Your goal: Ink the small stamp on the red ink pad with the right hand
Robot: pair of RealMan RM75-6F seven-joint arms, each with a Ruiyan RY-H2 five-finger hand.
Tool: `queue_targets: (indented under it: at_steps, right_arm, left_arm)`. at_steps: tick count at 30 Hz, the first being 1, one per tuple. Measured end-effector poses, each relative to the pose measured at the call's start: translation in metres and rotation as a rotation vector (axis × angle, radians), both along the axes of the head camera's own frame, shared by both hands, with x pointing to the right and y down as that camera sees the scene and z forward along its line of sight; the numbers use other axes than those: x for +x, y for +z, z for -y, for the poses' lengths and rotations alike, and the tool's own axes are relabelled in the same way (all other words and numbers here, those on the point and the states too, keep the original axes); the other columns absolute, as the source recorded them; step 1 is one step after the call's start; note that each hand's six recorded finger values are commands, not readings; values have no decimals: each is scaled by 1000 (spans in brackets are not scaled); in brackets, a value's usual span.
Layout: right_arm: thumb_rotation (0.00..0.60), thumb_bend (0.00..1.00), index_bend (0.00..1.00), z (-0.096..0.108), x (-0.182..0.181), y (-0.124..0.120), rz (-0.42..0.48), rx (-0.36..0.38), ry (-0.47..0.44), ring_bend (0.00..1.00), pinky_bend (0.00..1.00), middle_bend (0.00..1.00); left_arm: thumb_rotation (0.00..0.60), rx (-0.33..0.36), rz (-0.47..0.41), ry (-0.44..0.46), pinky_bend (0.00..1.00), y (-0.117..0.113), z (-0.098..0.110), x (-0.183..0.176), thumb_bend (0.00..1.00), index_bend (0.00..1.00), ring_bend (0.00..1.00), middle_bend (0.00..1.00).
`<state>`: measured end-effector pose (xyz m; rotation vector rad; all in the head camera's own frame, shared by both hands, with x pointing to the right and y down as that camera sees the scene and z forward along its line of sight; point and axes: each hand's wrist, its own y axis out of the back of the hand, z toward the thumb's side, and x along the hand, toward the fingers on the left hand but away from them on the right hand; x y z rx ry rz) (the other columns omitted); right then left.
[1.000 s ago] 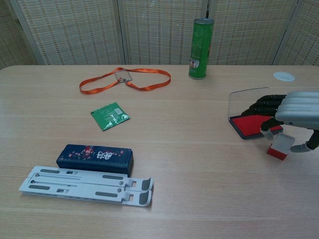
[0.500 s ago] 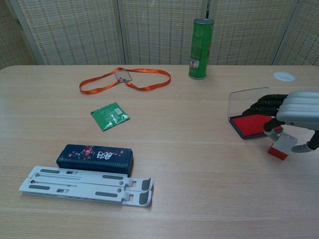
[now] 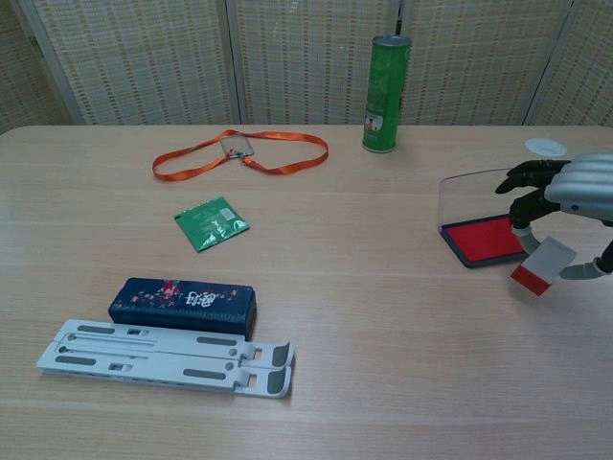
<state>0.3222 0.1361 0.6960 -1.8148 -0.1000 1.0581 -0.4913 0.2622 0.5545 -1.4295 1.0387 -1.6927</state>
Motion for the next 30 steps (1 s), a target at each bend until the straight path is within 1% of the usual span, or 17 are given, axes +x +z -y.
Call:
queue_targets:
  at_steps: [1,2,3,4,5,7,9,10,13,16,19,24,30]
  right_arm:
    - [600,226,621,1,0,-2,3,-1,6,339,131,618]
    - [600,226,621,2,-1,-5,5,-1,13,379,185,657]
    - [600,227,623,3,-1,-7,6,-1,16,443,268,721]
    - [600,227,640,4,-2,-8,7,-2,19,519,371,789]
    - [600,227,652,5,-3,-11,7,-1,21,558,429,823]
    - [600,228,703,6,-5,-13,4,0,23,678,599,925]
    - [600,230,746,7,-8,-14,6,-12,33,762,696,985]
    - [600,232,768,7,-8,-14,4,-18,38,798,737,999]
    - [600,240,808,10,-7,-14,-8,-35,58,853,798,1000]
    - [600,241,828,14,-6,-13,-39,-46,70,874,816,1000]
    - [600,246,837,18,-7,-14,-90,-50,66,889,831,1000]
    - [600,266,853,28,-13,-20,-175,-27,55,901,841,1000]
    - [600,283,858,46,-16,-25,-257,6,91,902,841,1000]
  left_arm:
    - [600,0,-1,1,268,0,0,0,230,0,98,61]
    - [600,1,-2,0,268,0,0,0,230,0,98,61]
    - [600,1,-3,0,268,0,0,0,230,0,98,61]
    - [600,1,-4,0,268,0,0,0,230,0,98,61]
    - [600,0,-5,0,268,0,0,0,230,0,98,60]
    - [600,-1,-7,-2,268,0,1,0,230,0,98,60]
    - [600,-4,-10,-3,268,0,1,0,230,0,98,60]
    - [600,-4,-11,-4,268,0,1,-1,230,0,98,60]
    - [600,-4,-15,-5,268,0,1,-1,230,0,98,61]
    - [600,-7,-19,-3,268,0,1,0,230,0,98,63]
    - [600,-12,-22,-2,269,1,1,0,230,0,98,64]
    - [600,-15,-28,-2,269,1,1,0,230,0,98,65]
    - [600,-3,-41,1,269,-2,2,1,230,0,98,72]
